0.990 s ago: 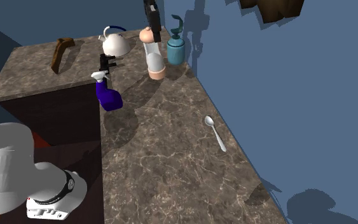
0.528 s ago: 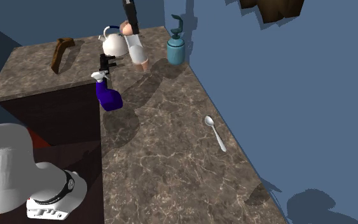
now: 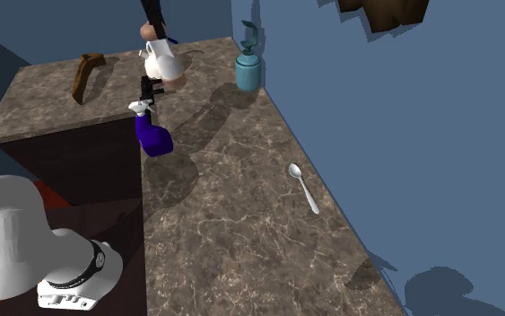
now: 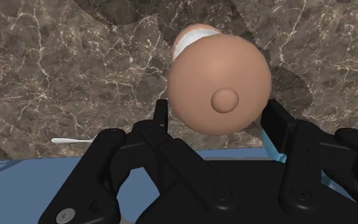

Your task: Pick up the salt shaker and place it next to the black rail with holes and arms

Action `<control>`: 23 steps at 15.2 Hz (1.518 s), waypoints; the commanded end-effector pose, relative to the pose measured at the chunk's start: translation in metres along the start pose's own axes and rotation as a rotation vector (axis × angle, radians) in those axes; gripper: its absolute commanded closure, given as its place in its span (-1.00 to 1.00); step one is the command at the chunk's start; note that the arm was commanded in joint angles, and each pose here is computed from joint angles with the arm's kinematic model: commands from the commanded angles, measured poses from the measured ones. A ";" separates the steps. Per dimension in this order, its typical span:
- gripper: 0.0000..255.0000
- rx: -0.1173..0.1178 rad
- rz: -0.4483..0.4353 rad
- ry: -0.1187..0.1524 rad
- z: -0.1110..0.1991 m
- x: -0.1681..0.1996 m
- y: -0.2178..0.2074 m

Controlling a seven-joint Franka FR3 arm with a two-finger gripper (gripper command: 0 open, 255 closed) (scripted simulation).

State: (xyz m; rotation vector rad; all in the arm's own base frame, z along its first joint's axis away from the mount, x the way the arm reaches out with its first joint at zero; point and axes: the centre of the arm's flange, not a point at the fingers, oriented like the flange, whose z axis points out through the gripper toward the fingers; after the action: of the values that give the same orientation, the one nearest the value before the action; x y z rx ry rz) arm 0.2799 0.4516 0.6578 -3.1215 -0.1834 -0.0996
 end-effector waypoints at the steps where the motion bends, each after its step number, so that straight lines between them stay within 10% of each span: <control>1: 1.00 0.000 0.001 0.000 -0.002 -0.018 -0.019; 23: 1.00 0.000 0.001 0.000 0.079 -0.071 -0.072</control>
State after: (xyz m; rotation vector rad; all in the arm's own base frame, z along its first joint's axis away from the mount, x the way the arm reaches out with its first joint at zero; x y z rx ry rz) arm 0.2059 0.5169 0.5793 -3.1220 -0.1816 -0.0995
